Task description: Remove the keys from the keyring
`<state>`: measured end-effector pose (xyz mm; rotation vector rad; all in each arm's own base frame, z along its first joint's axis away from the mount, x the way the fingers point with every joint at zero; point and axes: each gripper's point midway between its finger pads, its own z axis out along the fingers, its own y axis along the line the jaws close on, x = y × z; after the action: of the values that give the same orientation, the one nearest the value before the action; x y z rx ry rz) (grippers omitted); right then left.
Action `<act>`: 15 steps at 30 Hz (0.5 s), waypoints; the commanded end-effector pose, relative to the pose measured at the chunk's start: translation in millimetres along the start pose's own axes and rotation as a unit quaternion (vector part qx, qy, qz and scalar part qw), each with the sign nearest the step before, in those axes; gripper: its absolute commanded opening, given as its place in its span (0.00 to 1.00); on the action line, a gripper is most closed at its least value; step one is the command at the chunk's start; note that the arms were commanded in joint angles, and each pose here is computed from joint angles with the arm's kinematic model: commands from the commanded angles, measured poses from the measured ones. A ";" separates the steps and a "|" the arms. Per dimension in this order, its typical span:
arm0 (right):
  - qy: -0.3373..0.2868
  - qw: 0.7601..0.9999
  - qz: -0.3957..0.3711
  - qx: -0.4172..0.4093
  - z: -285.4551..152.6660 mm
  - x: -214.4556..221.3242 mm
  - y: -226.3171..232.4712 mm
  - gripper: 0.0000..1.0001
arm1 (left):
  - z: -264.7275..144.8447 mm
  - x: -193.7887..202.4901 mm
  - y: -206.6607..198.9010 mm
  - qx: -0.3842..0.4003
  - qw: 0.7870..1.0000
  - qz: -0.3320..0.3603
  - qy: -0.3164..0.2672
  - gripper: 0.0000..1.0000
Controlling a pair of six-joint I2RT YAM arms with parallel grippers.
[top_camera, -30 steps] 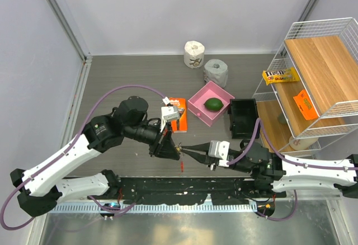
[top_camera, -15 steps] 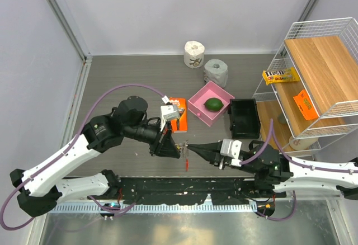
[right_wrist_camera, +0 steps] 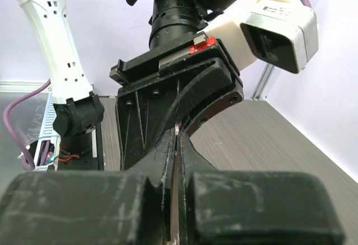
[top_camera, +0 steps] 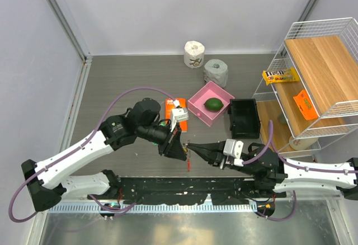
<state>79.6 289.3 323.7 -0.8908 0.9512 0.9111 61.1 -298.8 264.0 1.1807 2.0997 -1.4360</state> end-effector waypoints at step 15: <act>-0.096 0.984 0.003 0.152 -23.8 -37.6 -57.6 0.05 | -6.7 1.7 67.5 -0.149 0.988 -0.031 -0.032 0.00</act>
<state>97.8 267.5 346.7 -0.6738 0.8918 0.8759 80.4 -301.6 240.1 1.1085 2.1756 -1.3286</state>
